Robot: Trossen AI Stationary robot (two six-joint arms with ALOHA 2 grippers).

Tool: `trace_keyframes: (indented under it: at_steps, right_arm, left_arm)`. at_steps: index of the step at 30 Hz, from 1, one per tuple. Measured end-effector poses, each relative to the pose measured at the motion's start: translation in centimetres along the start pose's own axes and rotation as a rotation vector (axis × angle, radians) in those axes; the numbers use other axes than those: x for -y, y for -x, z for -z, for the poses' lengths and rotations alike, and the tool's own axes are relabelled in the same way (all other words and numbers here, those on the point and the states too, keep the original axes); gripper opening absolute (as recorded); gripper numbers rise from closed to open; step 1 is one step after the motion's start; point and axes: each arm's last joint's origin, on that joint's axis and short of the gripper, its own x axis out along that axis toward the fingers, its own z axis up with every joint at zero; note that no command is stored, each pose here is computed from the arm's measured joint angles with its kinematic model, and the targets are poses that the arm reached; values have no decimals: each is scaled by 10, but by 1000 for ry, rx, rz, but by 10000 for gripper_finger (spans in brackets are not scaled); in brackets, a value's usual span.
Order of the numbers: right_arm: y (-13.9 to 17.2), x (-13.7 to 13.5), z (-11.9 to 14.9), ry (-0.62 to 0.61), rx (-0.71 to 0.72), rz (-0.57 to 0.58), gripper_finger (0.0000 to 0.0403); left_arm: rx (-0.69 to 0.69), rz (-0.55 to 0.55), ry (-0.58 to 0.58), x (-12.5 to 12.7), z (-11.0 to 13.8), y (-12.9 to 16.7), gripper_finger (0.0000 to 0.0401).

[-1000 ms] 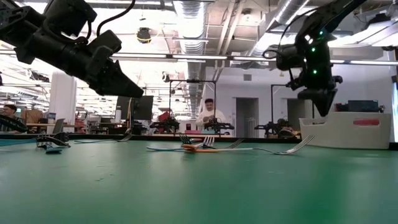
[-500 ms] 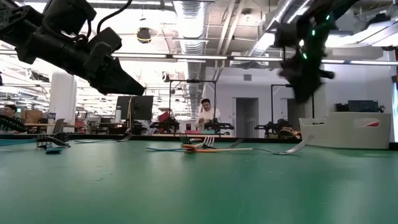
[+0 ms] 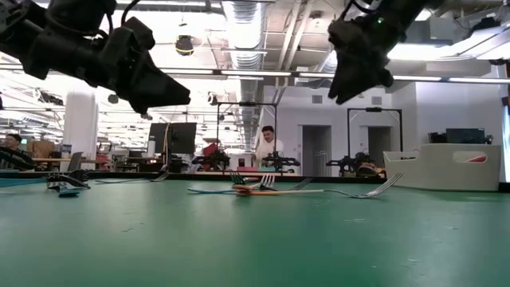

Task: Sort silverware by color (type)
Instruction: Put the orange fork into the transparent bin

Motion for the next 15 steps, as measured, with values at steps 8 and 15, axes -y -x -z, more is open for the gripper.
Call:
trace_keyframes:
  at_steps: [8, 15]
  right_arm:
    - [-37, -58, 41, 157, -37, -23, 165]
    - [-70, -79, 56, 279, -43, -82, 165]
  left_arm:
    - [0, 11, -19, 18, 4, 6, 141]
    - [57, 41, 12, 33, 1, 12, 141]
